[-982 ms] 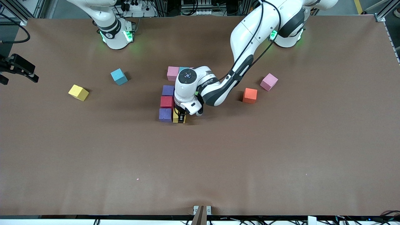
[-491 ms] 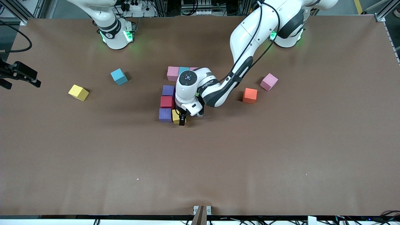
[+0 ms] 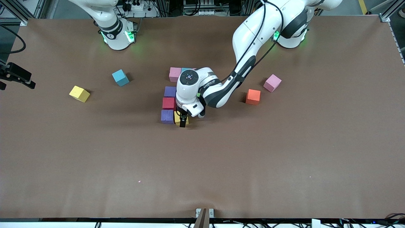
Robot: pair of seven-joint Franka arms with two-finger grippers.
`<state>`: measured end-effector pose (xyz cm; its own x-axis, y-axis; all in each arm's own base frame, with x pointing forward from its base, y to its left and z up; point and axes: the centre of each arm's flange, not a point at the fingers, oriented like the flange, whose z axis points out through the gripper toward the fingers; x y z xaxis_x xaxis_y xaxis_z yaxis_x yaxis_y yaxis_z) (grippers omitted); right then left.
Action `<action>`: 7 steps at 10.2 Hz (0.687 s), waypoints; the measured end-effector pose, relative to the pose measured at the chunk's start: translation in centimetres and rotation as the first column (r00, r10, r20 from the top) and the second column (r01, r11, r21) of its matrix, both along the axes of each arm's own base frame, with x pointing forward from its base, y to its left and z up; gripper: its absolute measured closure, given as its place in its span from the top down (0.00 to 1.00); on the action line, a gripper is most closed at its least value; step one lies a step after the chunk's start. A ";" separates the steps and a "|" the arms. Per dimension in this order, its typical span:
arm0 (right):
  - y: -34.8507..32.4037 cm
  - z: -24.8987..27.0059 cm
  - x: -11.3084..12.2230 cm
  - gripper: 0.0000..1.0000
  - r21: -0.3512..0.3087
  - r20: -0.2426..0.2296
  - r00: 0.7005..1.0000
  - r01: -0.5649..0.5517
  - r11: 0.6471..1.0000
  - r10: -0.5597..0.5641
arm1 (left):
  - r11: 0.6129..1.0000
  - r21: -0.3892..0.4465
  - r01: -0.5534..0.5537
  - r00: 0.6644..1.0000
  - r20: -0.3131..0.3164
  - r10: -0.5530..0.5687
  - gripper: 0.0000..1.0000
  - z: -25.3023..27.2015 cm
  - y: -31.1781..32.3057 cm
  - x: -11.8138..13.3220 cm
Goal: Form number 2 with 11 blocks
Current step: 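Set the yellow cube beside purple with the left gripper and release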
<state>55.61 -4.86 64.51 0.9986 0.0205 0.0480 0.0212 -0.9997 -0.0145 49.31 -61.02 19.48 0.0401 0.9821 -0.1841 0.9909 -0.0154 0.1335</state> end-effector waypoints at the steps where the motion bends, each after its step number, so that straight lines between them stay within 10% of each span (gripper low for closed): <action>1: 0.0 0.0 0.0 1.00 0.000 -0.002 1.000 0.000 1.000 0.000 | 1.000 0.011 -0.001 1.000 -0.004 0.001 1.00 0.5 0.0 0.0; 7: -1.7 -0.1 -0.1 1.00 0.000 -0.003 1.000 0.030 1.000 -0.030 | 0.995 0.098 0.024 0.999 -0.041 -0.020 1.00 8.4 3.0 2.4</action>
